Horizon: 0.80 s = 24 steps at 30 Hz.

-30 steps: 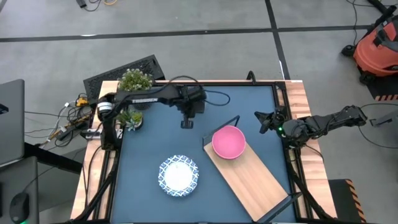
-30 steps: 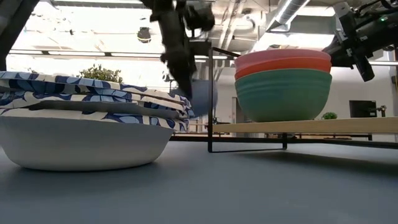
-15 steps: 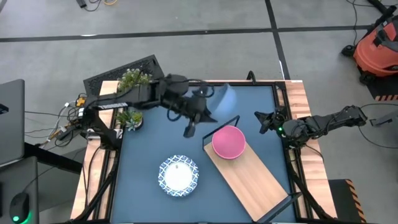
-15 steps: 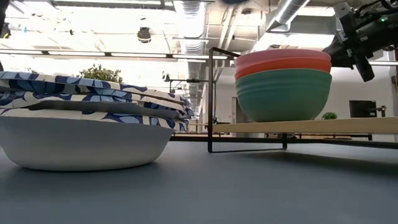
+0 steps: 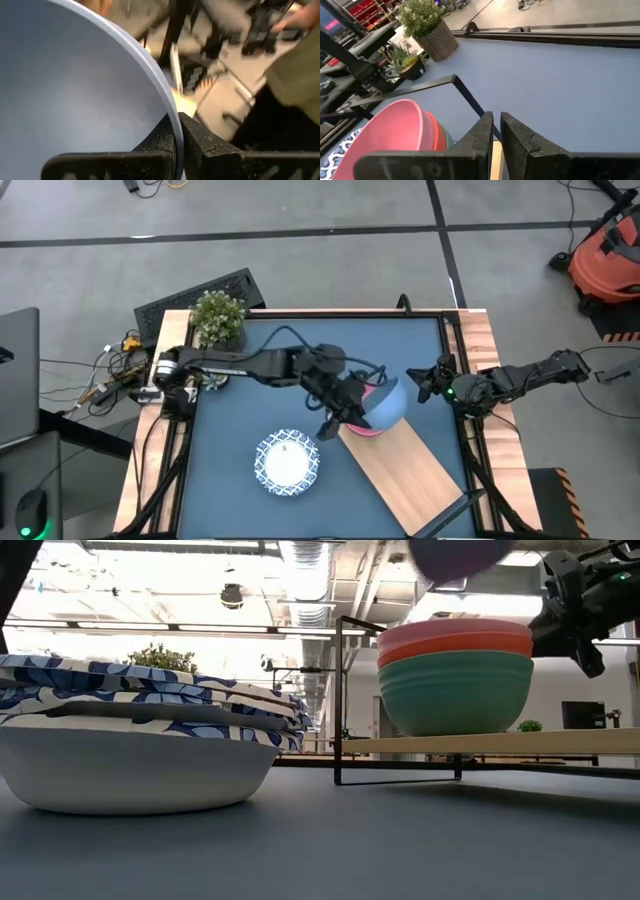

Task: Place and stack bowls onto a shelf
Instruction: Stack the blue bowl on top of the pink bowl on the shelf

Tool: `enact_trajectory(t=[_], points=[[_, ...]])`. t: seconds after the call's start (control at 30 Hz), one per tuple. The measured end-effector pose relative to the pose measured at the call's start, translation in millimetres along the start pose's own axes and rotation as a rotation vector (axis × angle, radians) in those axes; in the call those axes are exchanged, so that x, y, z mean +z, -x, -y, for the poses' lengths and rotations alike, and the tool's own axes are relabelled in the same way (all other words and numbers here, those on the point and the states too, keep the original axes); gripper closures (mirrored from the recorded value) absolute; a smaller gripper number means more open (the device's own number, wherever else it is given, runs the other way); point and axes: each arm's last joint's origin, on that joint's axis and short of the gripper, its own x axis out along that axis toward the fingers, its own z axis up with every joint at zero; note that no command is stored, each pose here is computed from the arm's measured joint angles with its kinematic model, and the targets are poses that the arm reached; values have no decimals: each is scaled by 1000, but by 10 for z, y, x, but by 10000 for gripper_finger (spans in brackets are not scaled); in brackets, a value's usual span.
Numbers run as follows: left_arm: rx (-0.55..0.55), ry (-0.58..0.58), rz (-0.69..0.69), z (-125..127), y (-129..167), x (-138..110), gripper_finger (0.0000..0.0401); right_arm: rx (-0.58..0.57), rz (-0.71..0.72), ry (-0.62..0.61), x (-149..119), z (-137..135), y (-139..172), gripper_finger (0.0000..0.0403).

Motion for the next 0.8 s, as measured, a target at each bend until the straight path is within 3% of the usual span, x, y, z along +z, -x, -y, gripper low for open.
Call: enact_trajectory(t=[0.17,0.43,0.8], points=[[32,56,-109,-138,-227,-244,401,1,-4,-5,-2,2,0,340],[176,77,-240,-250,-390,-494,401,-3,-9,1,-7,7,0,340],[256,28,-273,-129,-461,-530,401,6,-33,6,-19,11,1,340]])
